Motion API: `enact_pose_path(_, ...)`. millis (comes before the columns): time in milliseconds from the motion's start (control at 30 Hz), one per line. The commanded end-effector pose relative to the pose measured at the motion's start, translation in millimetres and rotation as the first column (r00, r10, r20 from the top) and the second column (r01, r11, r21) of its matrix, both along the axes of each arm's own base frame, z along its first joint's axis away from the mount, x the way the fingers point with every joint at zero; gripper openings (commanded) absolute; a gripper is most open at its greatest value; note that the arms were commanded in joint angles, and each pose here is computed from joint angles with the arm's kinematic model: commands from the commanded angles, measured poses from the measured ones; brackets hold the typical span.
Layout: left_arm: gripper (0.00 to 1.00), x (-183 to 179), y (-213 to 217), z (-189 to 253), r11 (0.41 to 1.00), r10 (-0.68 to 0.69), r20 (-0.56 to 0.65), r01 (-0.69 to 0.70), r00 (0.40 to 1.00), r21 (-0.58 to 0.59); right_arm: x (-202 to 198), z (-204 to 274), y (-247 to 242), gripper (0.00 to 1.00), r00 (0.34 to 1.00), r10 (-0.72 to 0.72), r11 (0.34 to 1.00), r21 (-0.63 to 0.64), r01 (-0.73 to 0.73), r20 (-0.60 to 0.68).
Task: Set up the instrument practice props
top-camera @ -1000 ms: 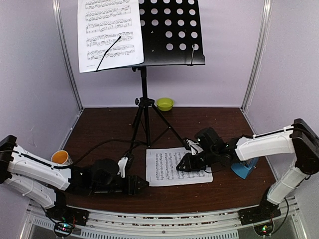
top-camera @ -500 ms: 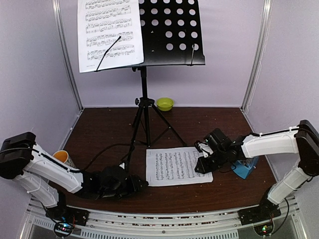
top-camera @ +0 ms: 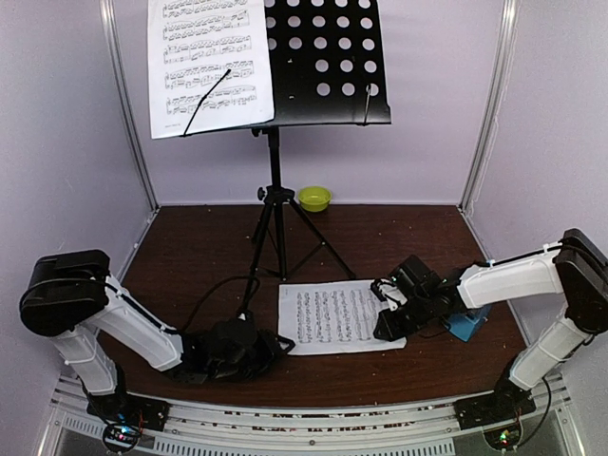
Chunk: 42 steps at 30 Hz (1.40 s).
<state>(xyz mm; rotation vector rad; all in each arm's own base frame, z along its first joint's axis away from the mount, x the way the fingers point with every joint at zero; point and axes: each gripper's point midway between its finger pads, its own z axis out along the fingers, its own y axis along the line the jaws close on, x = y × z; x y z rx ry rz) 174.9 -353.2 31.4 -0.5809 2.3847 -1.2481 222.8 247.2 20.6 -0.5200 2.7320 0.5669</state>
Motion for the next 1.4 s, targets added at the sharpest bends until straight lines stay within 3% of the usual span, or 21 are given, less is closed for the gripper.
enact_pose_path(0, 0.38, 6, -12, -6, 1.0, 0.0, 0.007, 0.0, 1.0, 0.004, -18, -11, 0, 0.17, 0.999, 0.016, 1.0, 0.002, -0.016, -0.048)
enact_pose_path(200, 0.26, 24, -9, -12, 0.999, 0.044, 0.008, -0.044, 0.999, 0.021, -34, -10, 7, 0.18, 0.996, 0.025, 0.998, 0.056, -0.02, -0.08)
enact_pose_path(367, 0.02, 32, -10, -2, 0.998, 0.007, 0.052, -0.011, 0.999, 0.07, -35, 14, 17, 0.2, 0.998, 0.047, 0.989, 0.145, -0.04, -0.047)
enact_pose_path(467, 0.0, 27, -9, 7, 0.972, -0.114, 0.101, 0.09, 0.988, 0.218, -27, 47, 25, 0.27, 0.997, 0.071, 0.975, 0.209, -0.078, 0.039)
enact_pose_path(533, 0.0, 21, -8, 19, 0.91, -0.255, 0.143, 0.187, 0.956, 0.371, -20, 72, 27, 0.34, 0.992, 0.075, 0.964, 0.248, -0.098, 0.101)
enact_pose_path(633, 0.0, 12, -4, 41, 0.774, -0.449, 0.196, 0.27, 0.872, 0.572, -5, 108, 23, 0.5, 0.981, 0.043, 0.947, 0.306, -0.1, 0.189)
enact_pose_path(700, 0.0, 3, -1, 48, 0.709, -0.542, 0.211, 0.308, 0.814, 0.635, 7, 128, 16, 0.63, 0.969, 0.001, 0.938, 0.337, -0.086, 0.247)
enact_pose_path(800, 0.0, -15, 3, 56, 0.622, -0.667, 0.234, 0.356, 0.707, 0.697, 17, 152, 8, 0.75, 0.934, -0.019, 0.928, 0.354, -0.116, 0.357)
enact_pose_path(1000, 0.0, -50, 3, 95, 0.413, -0.879, 0.271, 0.343, 0.391, 0.843, 14, 184, 1, 0.91, 0.863, 0.041, 0.91, 0.338, -0.241, 0.504)
enact_pose_path(1067, 0.0, -54, 8, 112, 0.383, -0.904, 0.285, 0.309, 0.318, 0.87, 5, 192, 4, 1.0, 0.833, 0.1, 0.89, 0.324, -0.319, 0.545)
enact_pose_path(1233, 0.0, -58, 20, 165, 0.362, -0.931, 0.339, 0.219, 0.136, 0.906, -23, 212, 14, 1.0, 0.768, 0.232, 0.806, 0.323, -0.496, 0.597)
enact_pose_path(1367, 0.0, -61, 23, 195, 0.346, -0.938, 0.344, 0.172, 0.044, 0.922, -33, 235, 24, 0.99, 0.731, 0.254, 0.749, 0.349, -0.563, 0.633)
